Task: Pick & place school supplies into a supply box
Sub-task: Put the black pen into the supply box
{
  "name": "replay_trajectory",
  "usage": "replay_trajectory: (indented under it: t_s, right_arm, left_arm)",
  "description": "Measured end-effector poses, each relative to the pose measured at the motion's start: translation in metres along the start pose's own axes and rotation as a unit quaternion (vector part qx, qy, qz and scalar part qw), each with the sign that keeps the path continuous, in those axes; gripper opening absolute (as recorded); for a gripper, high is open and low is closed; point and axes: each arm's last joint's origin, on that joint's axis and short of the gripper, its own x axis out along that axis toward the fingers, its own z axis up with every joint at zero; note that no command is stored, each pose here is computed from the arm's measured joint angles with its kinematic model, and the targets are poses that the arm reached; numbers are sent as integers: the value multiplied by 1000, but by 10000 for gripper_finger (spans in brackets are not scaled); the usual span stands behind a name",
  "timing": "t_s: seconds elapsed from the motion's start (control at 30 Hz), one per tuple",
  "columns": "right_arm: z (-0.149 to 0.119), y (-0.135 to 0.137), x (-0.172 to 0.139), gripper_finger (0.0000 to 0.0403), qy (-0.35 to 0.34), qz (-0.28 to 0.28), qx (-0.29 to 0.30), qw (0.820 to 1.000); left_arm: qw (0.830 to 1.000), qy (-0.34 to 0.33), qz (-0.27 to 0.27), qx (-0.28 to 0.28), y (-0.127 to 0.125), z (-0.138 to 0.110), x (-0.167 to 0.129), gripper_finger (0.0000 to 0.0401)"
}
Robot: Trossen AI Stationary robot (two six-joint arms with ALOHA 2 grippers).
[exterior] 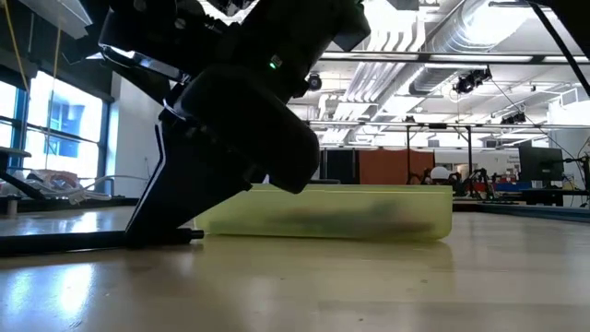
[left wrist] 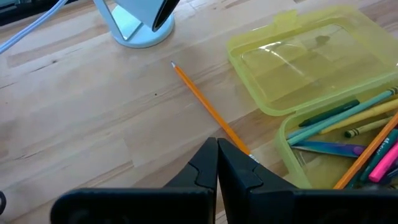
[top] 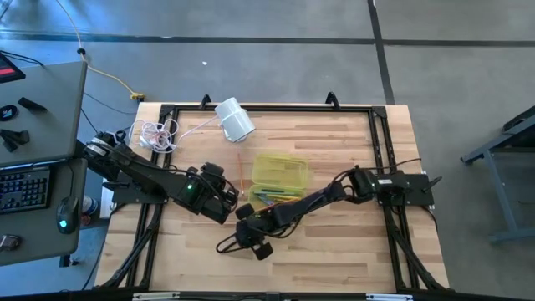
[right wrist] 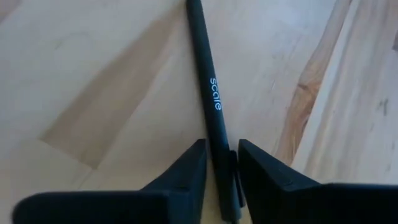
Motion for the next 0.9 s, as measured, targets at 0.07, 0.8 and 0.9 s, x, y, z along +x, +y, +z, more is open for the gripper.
replay_trajectory:
  t_s: [0.07,0.8,0.9]
  right_arm:
    - [-1,0,0,56,5,6,-1,1000]
    - [19,27,-118,13,321,-223,-11,920]
    - [2,19,-106,9,347,-261,-1,901]
  left_arm:
    - [1000,0,0,0,0,0,0,46]
    - [999,25,-10,18,0,-7,-6,46]
    - [999,16,-17,21,-1,-11,-9,46]
